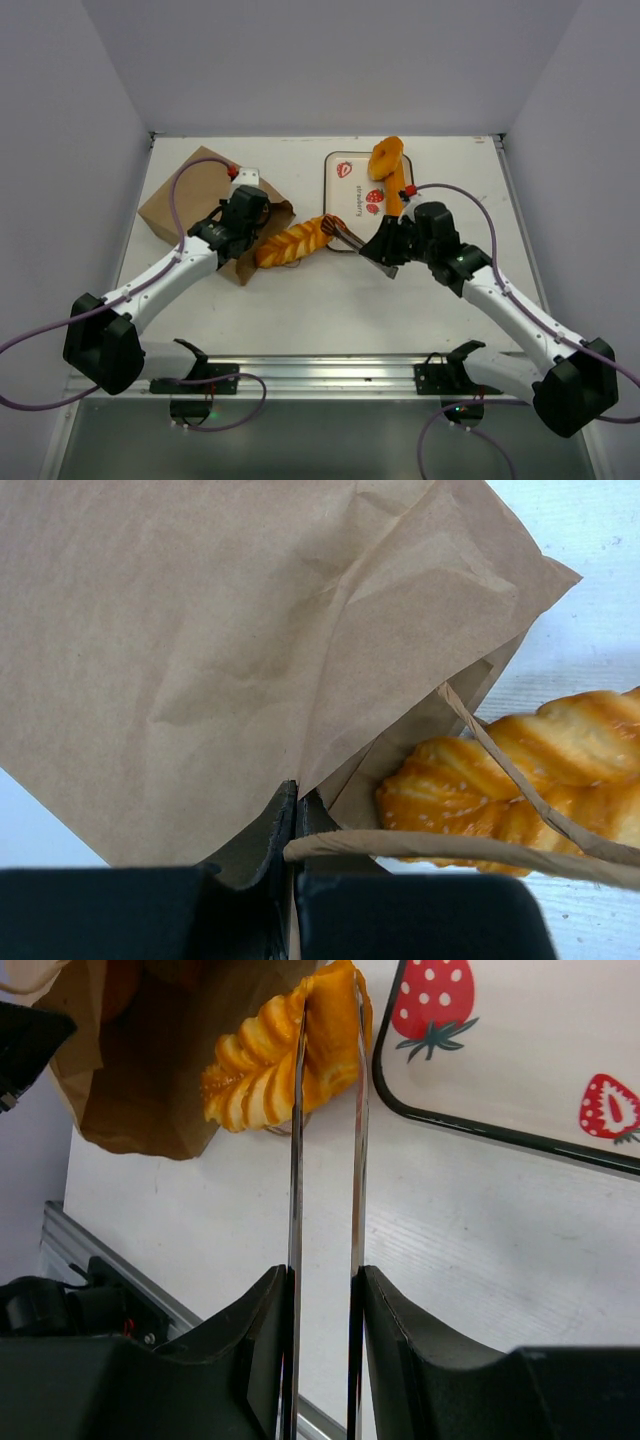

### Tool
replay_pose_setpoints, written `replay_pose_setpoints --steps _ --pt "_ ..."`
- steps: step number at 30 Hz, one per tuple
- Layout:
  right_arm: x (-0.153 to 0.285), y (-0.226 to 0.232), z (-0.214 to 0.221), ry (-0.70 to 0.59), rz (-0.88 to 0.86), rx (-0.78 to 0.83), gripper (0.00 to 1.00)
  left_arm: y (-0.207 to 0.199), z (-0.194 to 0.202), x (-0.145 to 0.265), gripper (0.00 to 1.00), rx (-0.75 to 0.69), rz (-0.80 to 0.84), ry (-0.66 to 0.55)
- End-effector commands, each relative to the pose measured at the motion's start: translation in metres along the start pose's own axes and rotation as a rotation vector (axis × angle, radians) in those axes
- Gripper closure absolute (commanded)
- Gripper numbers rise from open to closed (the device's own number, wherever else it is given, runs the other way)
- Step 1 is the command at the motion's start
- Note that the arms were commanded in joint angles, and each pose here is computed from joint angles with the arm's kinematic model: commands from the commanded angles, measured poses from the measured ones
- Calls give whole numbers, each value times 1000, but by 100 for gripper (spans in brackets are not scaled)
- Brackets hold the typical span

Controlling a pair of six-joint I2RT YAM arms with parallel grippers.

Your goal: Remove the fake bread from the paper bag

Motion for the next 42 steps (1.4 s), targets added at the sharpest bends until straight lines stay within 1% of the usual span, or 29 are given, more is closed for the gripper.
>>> replay_pose_setpoints --steps 1,7,11,23,29,35,39,42 --pt "22 14 -29 -91 -77 50 75 3 -9 3 100 36 -20 -17" --pt "37 20 -44 -114 -69 75 75 6 -11 5 100 46 -29 -25" --pt "46 14 -53 -147 -48 70 75 6 -10 4 100 44 -31 -21" --pt "73 -7 -102 -258 7 35 75 6 -11 6 100 49 -24 -24" --pt "78 -24 -122 -300 74 19 75 6 -12 7 100 50 -16 -26" --pt "81 -29 -143 -332 150 39 75 6 -11 8 100 51 -4 -22" --pt "81 -37 -156 -369 266 50 75 5 -11 9 100 51 7 -21" --pt "80 -42 -162 -378 322 61 75 5 -12 9 100 51 15 -23"
Point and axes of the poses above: each gripper's point midway between its finger pads, its own x axis back along the fingers, its own y axis along the line the jaws close on, z = x × y, the point moved 10 cm from there along x, back along the fingers, and after that the axes turned 6 degrees about x, right-handed, at the moved point
